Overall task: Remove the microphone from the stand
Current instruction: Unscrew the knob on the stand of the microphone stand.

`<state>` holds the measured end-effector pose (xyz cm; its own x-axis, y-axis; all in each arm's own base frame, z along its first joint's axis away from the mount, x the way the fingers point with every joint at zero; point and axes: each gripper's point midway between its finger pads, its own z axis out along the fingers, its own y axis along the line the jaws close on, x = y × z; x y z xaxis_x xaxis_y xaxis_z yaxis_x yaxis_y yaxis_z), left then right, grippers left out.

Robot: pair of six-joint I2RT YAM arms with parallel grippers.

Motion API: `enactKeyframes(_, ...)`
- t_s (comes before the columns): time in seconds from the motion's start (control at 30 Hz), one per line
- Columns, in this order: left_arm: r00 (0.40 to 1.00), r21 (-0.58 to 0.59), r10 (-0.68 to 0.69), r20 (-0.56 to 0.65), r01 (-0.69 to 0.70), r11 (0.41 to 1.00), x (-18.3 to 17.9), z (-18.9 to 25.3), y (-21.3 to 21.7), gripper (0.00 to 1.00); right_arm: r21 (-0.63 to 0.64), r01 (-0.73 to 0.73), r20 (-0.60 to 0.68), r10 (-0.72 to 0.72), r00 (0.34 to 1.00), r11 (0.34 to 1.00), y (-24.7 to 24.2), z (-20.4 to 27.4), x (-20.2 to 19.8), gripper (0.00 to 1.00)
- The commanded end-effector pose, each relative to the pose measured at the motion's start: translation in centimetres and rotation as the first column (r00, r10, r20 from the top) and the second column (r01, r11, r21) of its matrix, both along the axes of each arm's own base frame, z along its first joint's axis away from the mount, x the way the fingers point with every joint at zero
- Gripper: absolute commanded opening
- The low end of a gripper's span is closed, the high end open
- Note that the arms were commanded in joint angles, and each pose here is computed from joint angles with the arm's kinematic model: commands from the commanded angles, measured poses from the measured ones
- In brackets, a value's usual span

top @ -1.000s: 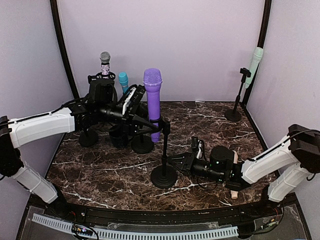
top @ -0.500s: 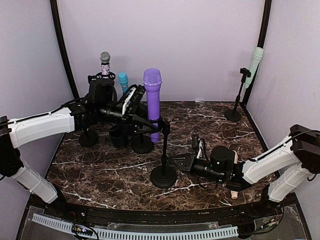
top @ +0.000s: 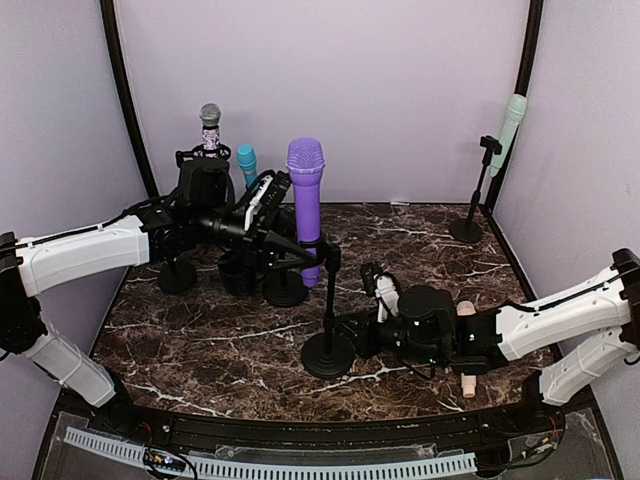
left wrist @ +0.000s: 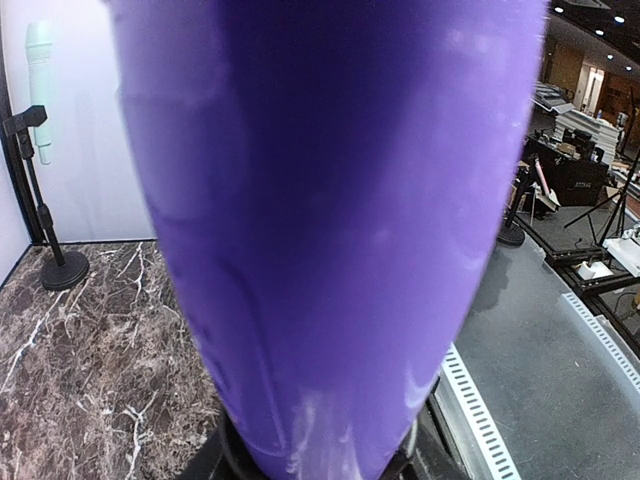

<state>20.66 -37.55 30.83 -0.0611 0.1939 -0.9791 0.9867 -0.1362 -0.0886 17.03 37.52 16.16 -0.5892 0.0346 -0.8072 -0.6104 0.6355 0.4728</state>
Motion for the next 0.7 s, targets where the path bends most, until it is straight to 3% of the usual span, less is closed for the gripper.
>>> enactKeyframes(0.0,0.988,0.158,0.048,-0.145,-0.025,0.987,0.1,-5.6,0.5,0.0,-0.22,-0.076,0.148,0.11,0.983,0.973,1.1,0.3,-1.7,0.1)
enactKeyframes(0.2,0.989,0.154,0.033,-0.143,-0.011,0.988,-0.1,-5.9,0.5,0.0,-0.434,-0.037,0.243,0.156,0.957,0.9,1.7,-0.9,-2.1,0.1)
enactKeyframes(0.37,0.994,0.182,0.049,-0.098,-0.03,0.983,0.1,-6.6,0.8,0.0,-0.372,-0.029,0.264,0.136,0.955,0.928,1.9,0.4,-2.1,0.19)
enactKeyframes(0.43,0.995,0.184,0.054,-0.087,-0.037,0.982,0.1,-6.7,0.9,0.0,-0.338,-0.025,0.266,0.12,0.957,0.941,1.8,1.0,-2.2,0.27)
enactKeyframes(0.5,0.995,0.185,0.059,-0.081,-0.043,0.982,0.2,-6.8,0.9,0.1,-0.3,-0.022,0.262,0.104,0.959,0.954,1.6,1.7,-2.2,0.36)
enactKeyframes(0.63,0.995,0.189,0.066,-0.077,-0.05,0.981,0.3,-6.8,1.0,0.5,-0.236,0.0,0.259,0.063,0.964,0.972,0.6,3.0,-2.2,0.47)
enactKeyframes(0.67,0.995,0.189,0.069,-0.073,-0.054,0.98,0.4,-6.7,1.0,0.53,-0.224,0.008,0.26,0.052,0.964,0.974,0.3,3.2,-2.1,0.48)
